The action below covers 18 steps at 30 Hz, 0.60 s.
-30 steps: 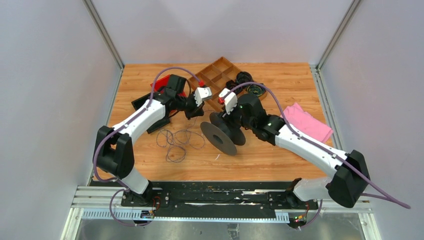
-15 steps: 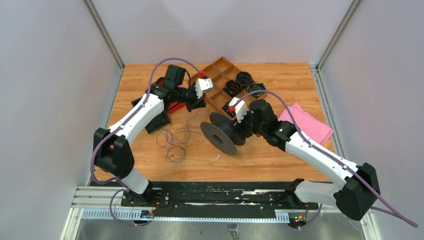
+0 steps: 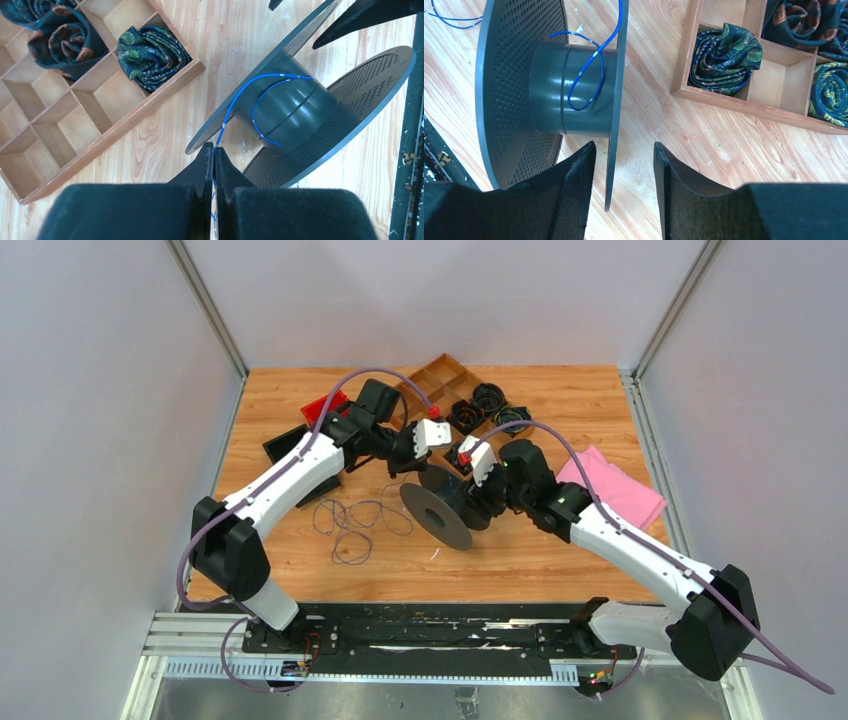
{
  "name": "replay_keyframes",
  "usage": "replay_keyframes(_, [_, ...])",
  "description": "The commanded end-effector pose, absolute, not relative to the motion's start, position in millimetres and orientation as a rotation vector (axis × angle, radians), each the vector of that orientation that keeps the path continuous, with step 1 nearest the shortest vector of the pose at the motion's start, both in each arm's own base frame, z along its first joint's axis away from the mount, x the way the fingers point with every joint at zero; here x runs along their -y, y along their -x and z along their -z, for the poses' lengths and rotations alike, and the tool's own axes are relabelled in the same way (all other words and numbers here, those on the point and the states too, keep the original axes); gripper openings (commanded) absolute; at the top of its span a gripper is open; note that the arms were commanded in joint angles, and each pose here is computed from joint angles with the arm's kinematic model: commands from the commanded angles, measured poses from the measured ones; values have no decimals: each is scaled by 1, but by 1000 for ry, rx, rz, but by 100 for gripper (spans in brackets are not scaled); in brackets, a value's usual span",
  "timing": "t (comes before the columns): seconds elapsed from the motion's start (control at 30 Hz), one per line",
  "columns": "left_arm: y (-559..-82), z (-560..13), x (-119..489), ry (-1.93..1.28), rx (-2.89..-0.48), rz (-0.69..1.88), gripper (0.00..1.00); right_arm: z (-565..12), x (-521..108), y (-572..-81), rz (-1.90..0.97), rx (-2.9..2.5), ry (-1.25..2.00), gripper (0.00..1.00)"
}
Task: Wrap the cables
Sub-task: Wrap the cable around the cable reel.
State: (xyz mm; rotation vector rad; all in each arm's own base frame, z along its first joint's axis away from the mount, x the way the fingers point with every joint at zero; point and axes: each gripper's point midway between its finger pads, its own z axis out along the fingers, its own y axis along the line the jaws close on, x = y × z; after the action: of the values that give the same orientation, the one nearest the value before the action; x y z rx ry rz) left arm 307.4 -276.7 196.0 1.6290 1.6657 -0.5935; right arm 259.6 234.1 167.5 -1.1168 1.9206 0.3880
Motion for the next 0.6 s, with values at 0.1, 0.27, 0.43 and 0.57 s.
replay_keyframes(0.1, [-306,-207,281,-1595,-1637,547,0,-171,-234,-258,-438,-1904,1064,47])
replay_keyframes(0.27, [-314,-213,286,-1505,-1646,522,0,-175,-237,-258,-455,-1898,1042,48])
replay_keyframes(0.43, [-320,-218,293,-1434,-1650,547,0,-180,-237,-261,-452,-1896,1015,47])
replay_keyframes(0.57, [-323,-215,294,-1423,-1659,520,0,-185,-235,-262,-444,-1886,998,48])
